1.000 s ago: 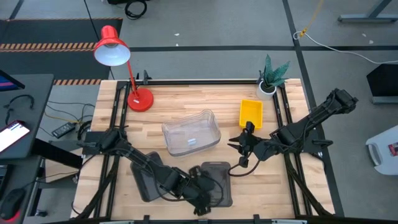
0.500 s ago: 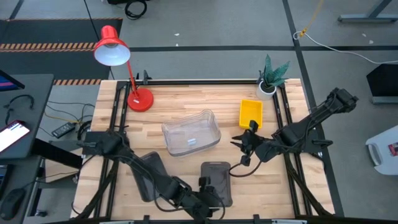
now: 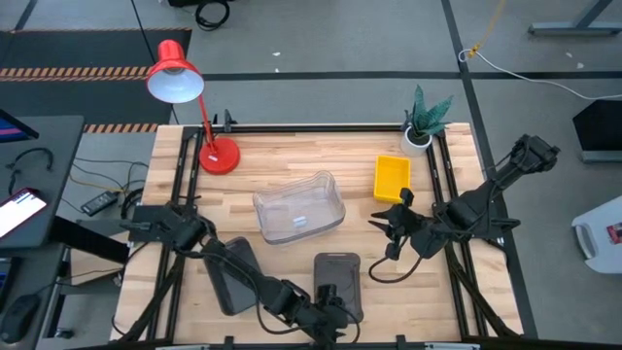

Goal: Stack baskets by color
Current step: Stack the right black bin on the left stacked black bins

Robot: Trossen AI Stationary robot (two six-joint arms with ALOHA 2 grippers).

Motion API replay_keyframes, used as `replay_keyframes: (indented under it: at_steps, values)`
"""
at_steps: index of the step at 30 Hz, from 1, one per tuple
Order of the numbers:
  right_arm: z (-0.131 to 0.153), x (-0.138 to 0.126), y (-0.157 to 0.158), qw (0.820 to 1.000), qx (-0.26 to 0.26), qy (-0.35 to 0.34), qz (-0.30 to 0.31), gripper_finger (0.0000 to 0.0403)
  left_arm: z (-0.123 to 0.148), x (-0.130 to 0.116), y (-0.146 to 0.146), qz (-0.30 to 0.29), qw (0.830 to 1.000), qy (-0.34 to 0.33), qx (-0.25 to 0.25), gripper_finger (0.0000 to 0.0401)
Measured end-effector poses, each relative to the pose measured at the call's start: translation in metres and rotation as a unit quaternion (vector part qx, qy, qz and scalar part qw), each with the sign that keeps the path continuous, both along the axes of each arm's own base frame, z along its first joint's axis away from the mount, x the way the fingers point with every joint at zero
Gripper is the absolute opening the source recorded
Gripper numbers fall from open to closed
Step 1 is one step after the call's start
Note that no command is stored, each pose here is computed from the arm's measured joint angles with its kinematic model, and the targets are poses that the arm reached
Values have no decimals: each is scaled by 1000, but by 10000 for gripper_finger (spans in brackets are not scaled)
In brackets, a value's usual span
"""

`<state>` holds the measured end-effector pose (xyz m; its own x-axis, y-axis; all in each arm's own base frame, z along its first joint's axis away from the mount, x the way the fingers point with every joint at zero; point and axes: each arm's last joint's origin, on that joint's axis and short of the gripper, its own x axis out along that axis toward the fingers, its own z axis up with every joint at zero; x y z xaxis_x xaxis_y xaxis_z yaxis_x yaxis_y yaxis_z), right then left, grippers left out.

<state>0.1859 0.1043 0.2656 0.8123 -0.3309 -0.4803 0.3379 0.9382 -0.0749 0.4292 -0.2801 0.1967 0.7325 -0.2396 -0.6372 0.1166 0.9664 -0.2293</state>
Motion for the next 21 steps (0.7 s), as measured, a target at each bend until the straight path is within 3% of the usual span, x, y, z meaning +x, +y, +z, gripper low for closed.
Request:
replay_keyframes:
  at_steps: [12,21]
  values:
    - [1,-2,2,1000,-2,-7,-2,83,-26,-1,0,-7,998,42,46,168]
    - [1,-2,2,1000,-1,-8,-2,83,-28,-3,1,-11,997,56,46,71]
